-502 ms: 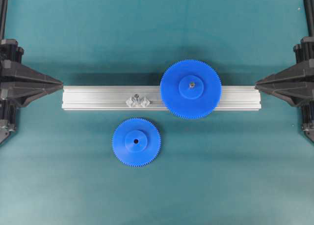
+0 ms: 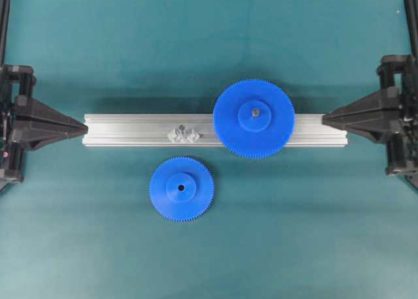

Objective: Insert the small gear onto the shaft.
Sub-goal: 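Move the left gripper over the loose blue gear on the table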

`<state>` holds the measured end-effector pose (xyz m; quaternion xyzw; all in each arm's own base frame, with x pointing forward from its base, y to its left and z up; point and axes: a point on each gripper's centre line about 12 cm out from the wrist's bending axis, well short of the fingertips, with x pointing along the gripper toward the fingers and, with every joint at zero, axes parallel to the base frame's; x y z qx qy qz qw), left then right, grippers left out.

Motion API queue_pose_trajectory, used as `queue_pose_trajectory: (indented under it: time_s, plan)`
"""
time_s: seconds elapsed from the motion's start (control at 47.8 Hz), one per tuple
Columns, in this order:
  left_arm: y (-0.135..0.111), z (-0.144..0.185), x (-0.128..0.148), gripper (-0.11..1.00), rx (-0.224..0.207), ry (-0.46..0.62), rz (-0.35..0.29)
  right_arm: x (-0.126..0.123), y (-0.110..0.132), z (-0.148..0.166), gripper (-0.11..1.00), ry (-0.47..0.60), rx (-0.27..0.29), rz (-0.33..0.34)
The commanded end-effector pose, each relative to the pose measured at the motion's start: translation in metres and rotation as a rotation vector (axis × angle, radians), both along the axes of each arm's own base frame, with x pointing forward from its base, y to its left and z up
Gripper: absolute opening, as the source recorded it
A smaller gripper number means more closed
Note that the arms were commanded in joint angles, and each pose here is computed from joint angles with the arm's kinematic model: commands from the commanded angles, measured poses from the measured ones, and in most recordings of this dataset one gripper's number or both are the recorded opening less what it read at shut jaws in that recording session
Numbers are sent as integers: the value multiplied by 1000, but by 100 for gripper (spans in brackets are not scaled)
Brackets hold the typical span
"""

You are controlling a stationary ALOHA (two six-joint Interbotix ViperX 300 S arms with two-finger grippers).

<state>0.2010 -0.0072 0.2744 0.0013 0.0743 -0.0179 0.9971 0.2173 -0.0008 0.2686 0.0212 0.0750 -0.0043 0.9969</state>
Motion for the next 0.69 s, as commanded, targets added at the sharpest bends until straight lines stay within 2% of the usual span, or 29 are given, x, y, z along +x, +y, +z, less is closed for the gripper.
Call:
queue_pose_trajectory:
  time_s: [0.0, 0.293, 0.669]
  plan:
    - [-2, 10, 5, -1, 5, 3, -10, 6, 0, 4, 3, -2, 14, -2]
    - [-8, 3, 27, -1, 19, 113, -32, 10, 0, -13, 3, 92, 43, -7]
    - [-11, -17, 70, -1, 31, 281, -35, 10, 0, -30, 3, 188, 56, -11]
